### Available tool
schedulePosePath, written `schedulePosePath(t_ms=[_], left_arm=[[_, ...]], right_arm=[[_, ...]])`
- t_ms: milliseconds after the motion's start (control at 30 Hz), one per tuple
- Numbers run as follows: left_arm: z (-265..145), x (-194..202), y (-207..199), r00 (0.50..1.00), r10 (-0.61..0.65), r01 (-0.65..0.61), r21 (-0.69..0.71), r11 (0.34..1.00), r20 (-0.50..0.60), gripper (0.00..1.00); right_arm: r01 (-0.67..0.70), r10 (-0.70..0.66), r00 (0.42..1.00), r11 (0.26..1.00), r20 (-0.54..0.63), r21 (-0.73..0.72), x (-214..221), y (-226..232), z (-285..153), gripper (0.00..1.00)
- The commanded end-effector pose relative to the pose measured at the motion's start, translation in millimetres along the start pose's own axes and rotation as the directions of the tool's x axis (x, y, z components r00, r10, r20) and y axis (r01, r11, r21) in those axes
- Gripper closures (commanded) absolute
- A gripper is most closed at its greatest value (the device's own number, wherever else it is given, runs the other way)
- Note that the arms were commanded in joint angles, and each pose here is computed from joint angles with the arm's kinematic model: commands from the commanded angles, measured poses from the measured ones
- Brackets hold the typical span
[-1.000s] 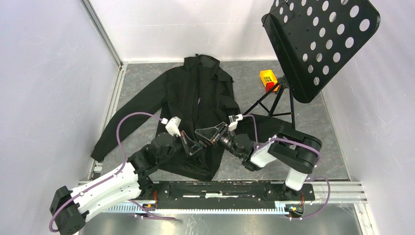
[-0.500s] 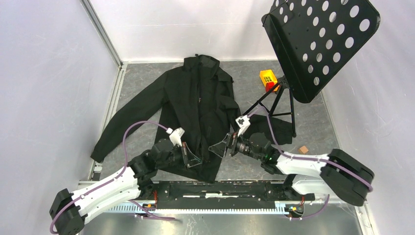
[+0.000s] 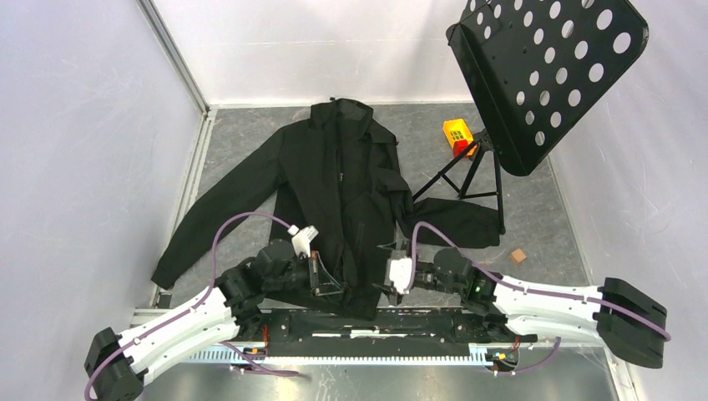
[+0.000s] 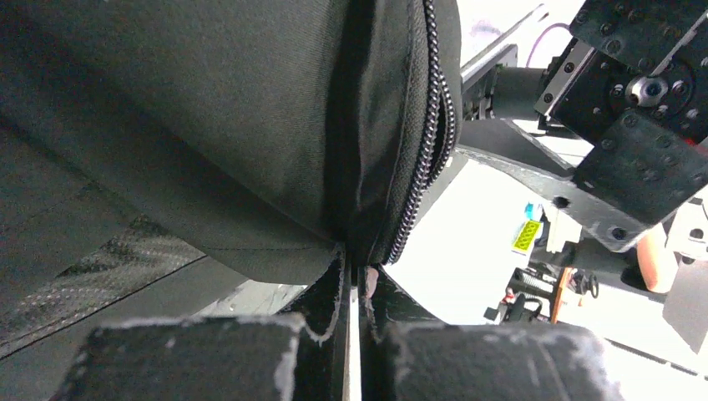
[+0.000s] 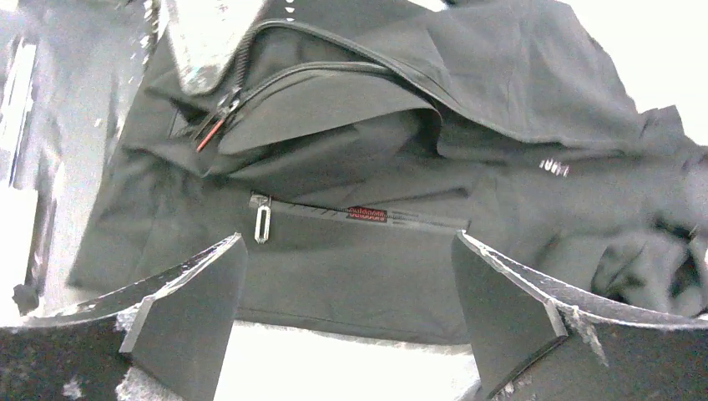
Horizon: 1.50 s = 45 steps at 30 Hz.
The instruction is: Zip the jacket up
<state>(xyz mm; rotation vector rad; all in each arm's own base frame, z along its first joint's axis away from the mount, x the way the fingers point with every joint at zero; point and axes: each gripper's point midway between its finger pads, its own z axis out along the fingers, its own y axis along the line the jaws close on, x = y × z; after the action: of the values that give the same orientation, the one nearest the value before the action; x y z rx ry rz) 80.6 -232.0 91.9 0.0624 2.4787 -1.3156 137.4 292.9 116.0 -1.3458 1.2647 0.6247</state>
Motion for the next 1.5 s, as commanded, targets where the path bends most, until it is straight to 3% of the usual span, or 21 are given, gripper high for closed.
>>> schedulePosePath(t_ms=[0, 67, 233, 433, 533, 567, 700, 900, 1467], left_arm=[[-9, 14, -18, 0.996, -0.013, 0.018, 0.055, 0.998, -0.093, 0.98], [-10, 15, -20, 0.995, -0.015, 0.022, 0.065, 0.998, -0.1, 0.98], [-13, 15, -26, 0.993, -0.006, 0.014, 0.074, 0.997, -0.116, 0.98], [-16, 14, -29, 0.992, 0.006, 0.003, 0.07, 0.998, -0.124, 0.98], [-17, 13, -30, 0.993, 0.005, 0.004, 0.074, 0.997, -0.121, 0.98], [-16, 14, -30, 0.992, 0.003, 0.006, 0.073, 0.997, -0.123, 0.98], [-16, 15, -29, 0.992, -0.003, 0.013, 0.075, 0.997, -0.128, 0.98], [-18, 14, -34, 0.992, -0.003, 0.015, 0.091, 0.996, -0.125, 0.98], [-16, 14, -36, 0.992, -0.009, 0.023, 0.11, 0.994, -0.124, 0.98]], right_arm=[[0.467, -0.443, 0.866, 0.882, 0.231, -0.059, -34, 19, -7, 0.02], [0.595, -0.538, 0.774, 0.798, 0.332, -0.095, -39, 43, -12, 0.08], [0.741, -0.628, 0.602, 0.669, 0.493, -0.053, -73, 75, -12, 0.19], [0.809, -0.674, 0.525, 0.585, 0.52, -0.059, -78, 91, 8, 0.31], [0.826, -0.702, 0.495, 0.563, 0.512, -0.026, -75, 91, 12, 0.47], [0.83, -0.713, 0.484, 0.557, 0.507, -0.01, -74, 90, 13, 0.48], [0.843, -0.733, 0.464, 0.538, 0.497, 0.007, -70, 90, 17, 0.48], [0.842, -0.754, 0.445, 0.536, 0.483, 0.061, -68, 88, 17, 0.35], [0.837, -0.759, 0.454, 0.543, 0.467, 0.069, -63, 89, 30, 0.32]])
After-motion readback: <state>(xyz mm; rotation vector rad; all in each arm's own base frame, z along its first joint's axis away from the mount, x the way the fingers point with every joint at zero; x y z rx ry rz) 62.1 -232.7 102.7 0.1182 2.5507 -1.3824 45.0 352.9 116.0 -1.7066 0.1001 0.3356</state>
